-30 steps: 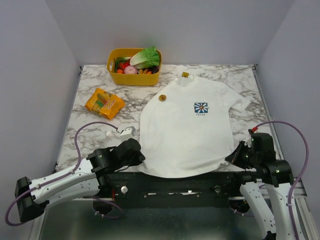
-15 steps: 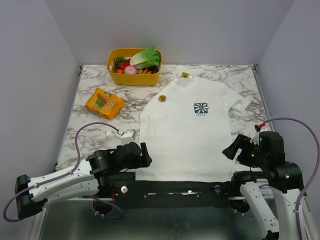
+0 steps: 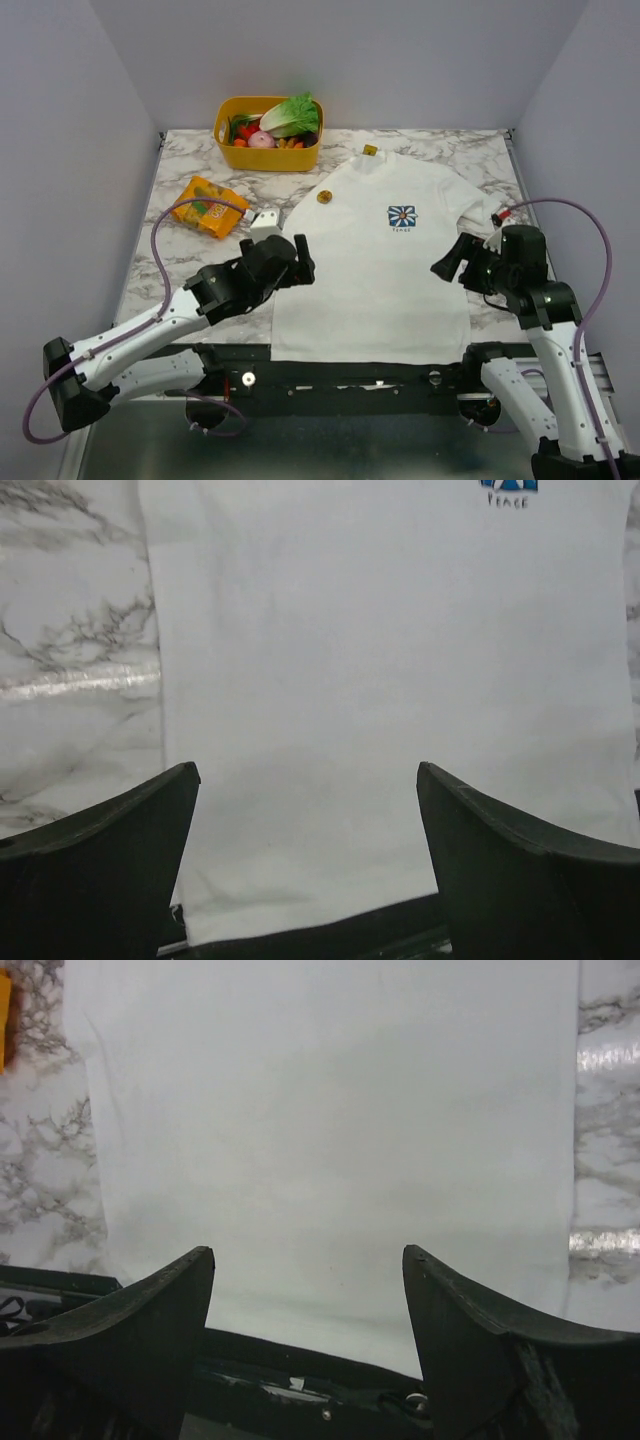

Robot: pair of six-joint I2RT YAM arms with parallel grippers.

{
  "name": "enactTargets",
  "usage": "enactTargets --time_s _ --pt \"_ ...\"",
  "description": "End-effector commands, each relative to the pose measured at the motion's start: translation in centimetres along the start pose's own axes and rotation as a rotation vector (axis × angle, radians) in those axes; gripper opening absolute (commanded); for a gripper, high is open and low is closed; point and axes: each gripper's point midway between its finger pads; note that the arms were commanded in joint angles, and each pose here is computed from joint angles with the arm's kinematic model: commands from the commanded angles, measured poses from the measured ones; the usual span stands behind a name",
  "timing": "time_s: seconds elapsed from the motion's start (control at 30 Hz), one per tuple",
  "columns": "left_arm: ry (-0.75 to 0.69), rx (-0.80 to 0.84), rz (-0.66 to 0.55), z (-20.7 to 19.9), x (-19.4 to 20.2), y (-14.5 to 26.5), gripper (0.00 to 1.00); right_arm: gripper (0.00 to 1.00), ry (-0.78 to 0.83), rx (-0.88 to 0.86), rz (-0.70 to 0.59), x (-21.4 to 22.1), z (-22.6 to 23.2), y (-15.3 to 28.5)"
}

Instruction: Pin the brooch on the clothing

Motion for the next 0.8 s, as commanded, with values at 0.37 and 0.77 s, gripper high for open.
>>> enactTargets --time_s 0.37,0.77 --pt "0.091 -0.048 -0.019 3.3 -17.5 -16.0 0.99 0.83 0.078 0.018 -0.069 -8.4 0.2 -12.1" --pt "0.178 -0.098 0.195 9.0 -16.4 -29.3 0.90 0.80 0.132 0.079 0.139 -4.4 -0.3 -19.5"
Point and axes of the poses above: each gripper's point midway between its finger pads, its own y axis back along the fingers, its own z axis along the line the jaws close on, x = y × z, and after that the axes turned 6 degrees about y, right-handed
